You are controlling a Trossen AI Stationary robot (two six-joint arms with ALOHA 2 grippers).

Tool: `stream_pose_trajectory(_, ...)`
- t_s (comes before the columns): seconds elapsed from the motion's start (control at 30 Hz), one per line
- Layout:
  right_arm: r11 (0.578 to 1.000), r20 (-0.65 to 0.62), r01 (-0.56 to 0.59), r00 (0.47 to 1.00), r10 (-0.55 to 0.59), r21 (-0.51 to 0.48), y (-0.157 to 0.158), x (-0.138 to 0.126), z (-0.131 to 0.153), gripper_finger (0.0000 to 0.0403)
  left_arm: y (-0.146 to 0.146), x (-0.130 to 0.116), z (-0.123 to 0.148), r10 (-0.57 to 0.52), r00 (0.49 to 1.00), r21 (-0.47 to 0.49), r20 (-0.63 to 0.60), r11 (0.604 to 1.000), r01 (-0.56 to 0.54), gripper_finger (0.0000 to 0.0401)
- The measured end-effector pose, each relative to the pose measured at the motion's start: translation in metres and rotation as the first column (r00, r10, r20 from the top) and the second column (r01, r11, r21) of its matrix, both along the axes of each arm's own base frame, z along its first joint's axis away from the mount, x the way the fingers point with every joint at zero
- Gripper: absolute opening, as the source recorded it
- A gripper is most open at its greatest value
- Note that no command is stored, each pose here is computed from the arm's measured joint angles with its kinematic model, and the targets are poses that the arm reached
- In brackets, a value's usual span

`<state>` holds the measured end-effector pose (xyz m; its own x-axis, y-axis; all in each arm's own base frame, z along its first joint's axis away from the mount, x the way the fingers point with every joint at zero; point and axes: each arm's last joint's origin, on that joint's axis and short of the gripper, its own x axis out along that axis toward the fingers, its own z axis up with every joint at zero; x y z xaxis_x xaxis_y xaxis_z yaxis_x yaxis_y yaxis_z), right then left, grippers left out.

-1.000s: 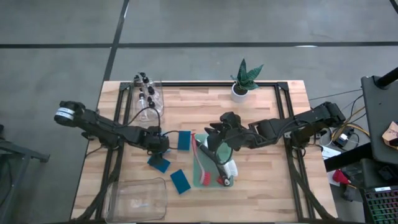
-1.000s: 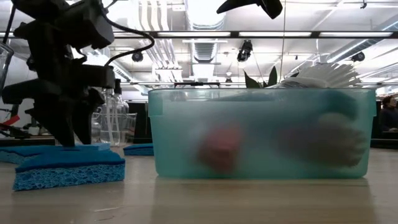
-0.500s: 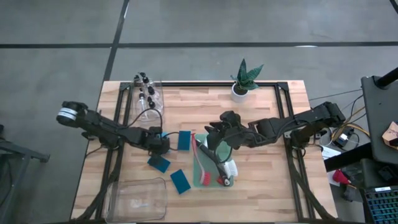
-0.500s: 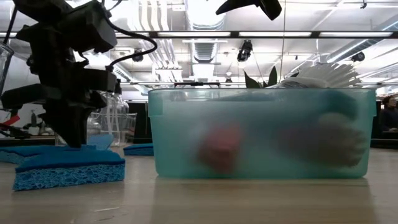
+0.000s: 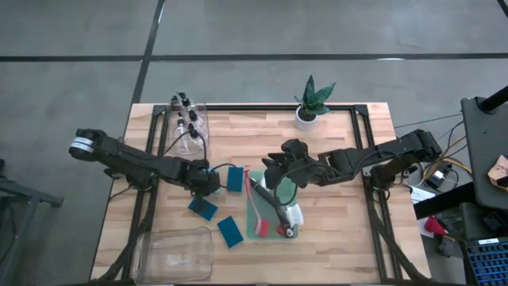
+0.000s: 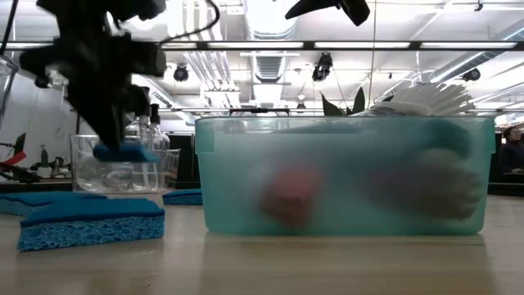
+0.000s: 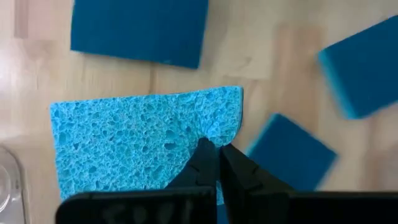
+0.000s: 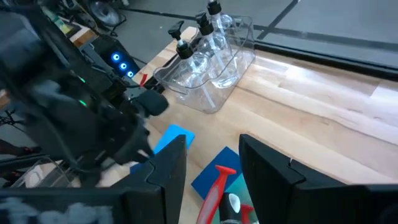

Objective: Pick & Place Kitchen Sink Supplies
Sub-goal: Put the blue sponge into the bottom transparent bin

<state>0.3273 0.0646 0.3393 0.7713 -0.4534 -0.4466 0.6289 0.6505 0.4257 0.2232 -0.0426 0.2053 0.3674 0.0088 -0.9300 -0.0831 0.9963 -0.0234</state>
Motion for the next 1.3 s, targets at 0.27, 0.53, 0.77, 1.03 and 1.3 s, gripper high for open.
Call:
stream_pose_trajectory(0.27, 1.000, 0.015, 0.003, 1.000, -0.002, -0.002, -0.003, -0.004, 0.006, 0.0132, -0.010, -0.014, 0.063, 0.061, 0.998, -0.335, 0.031, 0.941, -0.048, 0.0001)
stream_pose_trajectory(0.53, 0.997, -0.006, -0.042, 0.999, 0.041, -0.068, -0.004, -0.010, 0.013, 0.0130, -0.030, -0.041, 0.114, 0.350, 0.931, -0.664, -0.108, 0.671, -0.329, 0.0003)
stream_pose_trajectory(0.77, 0.995, 0.019, -0.058, 0.998, 0.060, -0.084, -0.007, -0.020, 0.026, 0.0132, -0.076, -0.057, 0.133, 0.449, 0.854, -0.757, -0.262, 0.453, -0.470, 0.0004)
stream_pose_trajectory(1.03, 0.984, 0.001, -0.128, 0.992, 0.129, -0.124, -0.007, -0.027, 0.033, 0.0117, -0.128, -0.062, 0.111, 0.579, 0.721, -0.683, -0.381, 0.349, -0.641, 0.0004)
stream_pose_trajectory(1.3, 0.981, 0.010, -0.162, 0.986, 0.164, -0.108, -0.008, -0.032, 0.038, 0.0103, -0.164, -0.054, 0.066, 0.642, 0.609, -0.500, -0.466, 0.377, -0.780, 0.0004)
